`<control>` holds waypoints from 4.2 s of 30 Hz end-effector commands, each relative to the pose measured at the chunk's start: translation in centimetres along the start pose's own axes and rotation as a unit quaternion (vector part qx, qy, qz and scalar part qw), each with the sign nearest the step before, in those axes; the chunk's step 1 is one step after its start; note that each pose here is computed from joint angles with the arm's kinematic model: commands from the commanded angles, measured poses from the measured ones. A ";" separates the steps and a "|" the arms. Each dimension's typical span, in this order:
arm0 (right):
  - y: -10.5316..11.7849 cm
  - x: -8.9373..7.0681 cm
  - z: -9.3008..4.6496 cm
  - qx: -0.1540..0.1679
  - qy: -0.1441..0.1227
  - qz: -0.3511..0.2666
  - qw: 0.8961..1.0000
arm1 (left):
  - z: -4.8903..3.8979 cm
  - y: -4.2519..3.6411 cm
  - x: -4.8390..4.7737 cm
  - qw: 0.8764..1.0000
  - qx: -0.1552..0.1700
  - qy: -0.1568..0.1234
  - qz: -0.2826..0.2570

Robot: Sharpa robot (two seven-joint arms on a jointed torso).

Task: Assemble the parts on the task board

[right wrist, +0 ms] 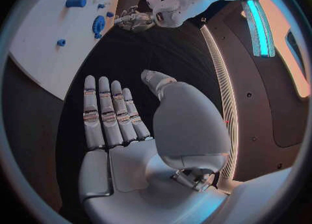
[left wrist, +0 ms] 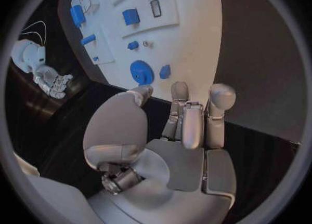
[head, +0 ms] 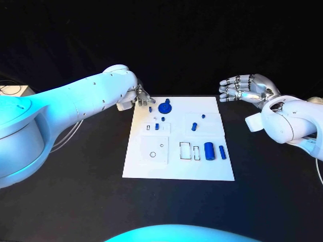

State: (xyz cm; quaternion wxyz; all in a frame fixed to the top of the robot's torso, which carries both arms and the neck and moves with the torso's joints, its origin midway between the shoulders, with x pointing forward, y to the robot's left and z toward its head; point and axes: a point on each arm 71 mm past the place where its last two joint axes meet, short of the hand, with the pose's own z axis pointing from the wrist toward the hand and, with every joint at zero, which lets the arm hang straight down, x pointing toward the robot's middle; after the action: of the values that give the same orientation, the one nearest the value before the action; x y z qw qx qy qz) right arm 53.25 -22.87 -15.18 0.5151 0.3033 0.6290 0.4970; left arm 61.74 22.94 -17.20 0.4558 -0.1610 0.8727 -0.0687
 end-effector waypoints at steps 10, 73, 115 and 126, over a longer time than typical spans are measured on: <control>0.2 -0.1 0.0 -0.007 -0.002 -0.003 1.000 | 0.33 -0.01 0.81 1.000 0.006 0.019 -0.007; 0.1 -0.2 0.1 -0.005 -0.002 -0.003 1.000 | -0.03 1.06 1.53 0.996 0.031 0.047 -0.065; -0.4 -1.4 -0.2 0.002 -0.015 -0.006 1.000 | -5.98 0.51 5.55 0.993 0.104 -0.021 0.043; -0.4 -1.5 -0.3 0.001 -0.015 -0.005 1.000 | -5.64 0.80 7.26 0.994 0.095 -0.010 0.054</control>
State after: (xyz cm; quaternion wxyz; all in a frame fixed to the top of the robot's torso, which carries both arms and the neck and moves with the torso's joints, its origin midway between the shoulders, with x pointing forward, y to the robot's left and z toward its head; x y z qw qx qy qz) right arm 53.51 -24.41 -15.14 0.5256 0.3109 0.6255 0.4857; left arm 53.08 21.15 -19.84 0.4727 -0.0766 0.8678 -0.1330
